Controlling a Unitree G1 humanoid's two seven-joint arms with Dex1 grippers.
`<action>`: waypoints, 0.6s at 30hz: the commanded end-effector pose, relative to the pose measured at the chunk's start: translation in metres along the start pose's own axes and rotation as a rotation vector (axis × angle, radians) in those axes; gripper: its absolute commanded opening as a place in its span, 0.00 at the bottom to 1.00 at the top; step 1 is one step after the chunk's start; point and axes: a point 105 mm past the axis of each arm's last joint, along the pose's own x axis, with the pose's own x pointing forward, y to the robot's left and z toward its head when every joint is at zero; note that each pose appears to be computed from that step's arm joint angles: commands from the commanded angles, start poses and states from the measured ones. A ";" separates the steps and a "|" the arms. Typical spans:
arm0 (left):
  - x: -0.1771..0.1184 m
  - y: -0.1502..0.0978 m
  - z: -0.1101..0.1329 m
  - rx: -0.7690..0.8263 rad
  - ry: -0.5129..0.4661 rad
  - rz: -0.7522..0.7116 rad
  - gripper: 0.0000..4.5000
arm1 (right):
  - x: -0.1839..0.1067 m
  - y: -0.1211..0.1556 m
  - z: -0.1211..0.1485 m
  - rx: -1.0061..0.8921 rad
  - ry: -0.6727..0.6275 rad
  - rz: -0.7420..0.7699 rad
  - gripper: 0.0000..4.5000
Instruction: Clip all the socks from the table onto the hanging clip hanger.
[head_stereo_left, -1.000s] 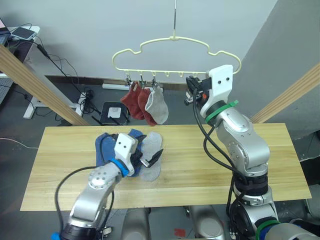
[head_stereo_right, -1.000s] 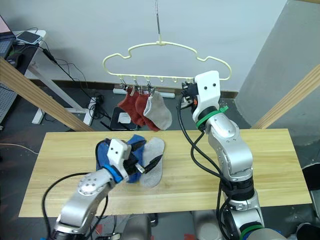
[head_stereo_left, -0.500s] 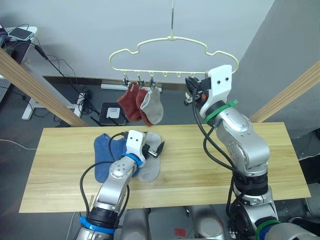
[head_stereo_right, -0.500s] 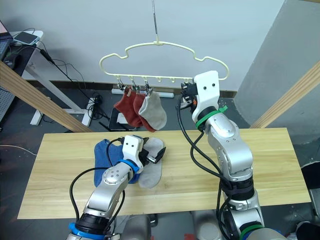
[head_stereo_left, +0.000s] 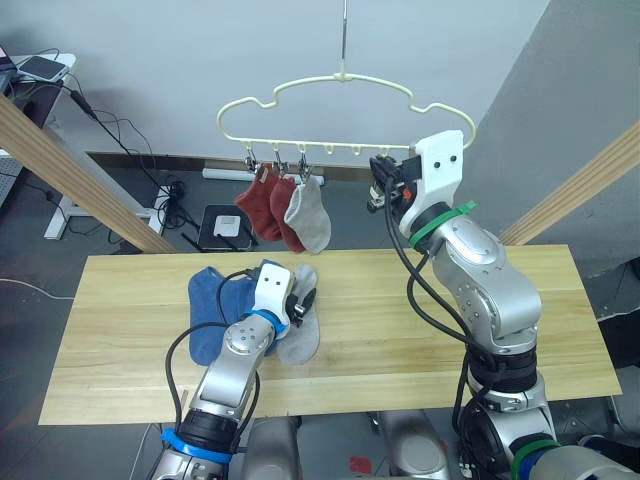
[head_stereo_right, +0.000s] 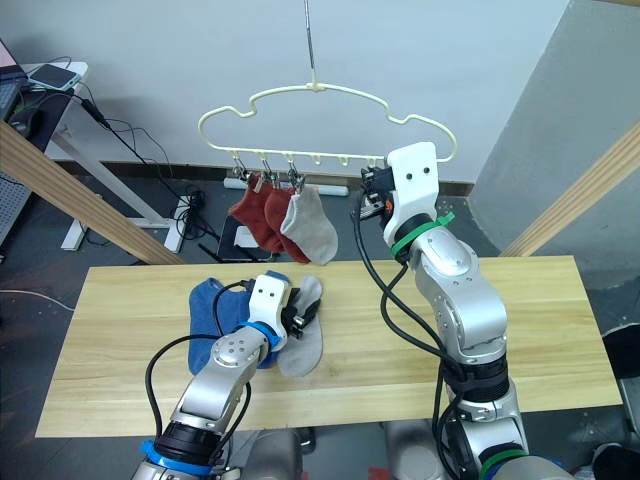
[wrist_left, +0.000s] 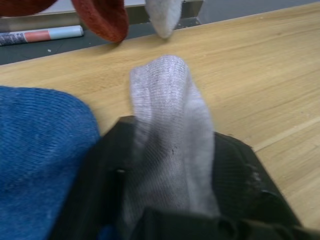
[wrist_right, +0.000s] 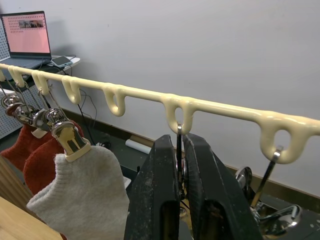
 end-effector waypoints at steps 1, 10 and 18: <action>-0.002 -0.007 -0.012 0.003 0.043 -0.036 0.28 | -0.004 0.004 0.014 0.000 -0.056 0.009 0.00; -0.017 -0.001 0.042 0.093 -0.270 -0.188 0.00 | -0.004 0.002 0.015 -0.002 -0.062 0.000 0.00; -0.042 -0.006 0.124 0.304 -0.684 -0.462 0.00 | -0.006 -0.002 0.020 -0.001 -0.069 -0.009 0.00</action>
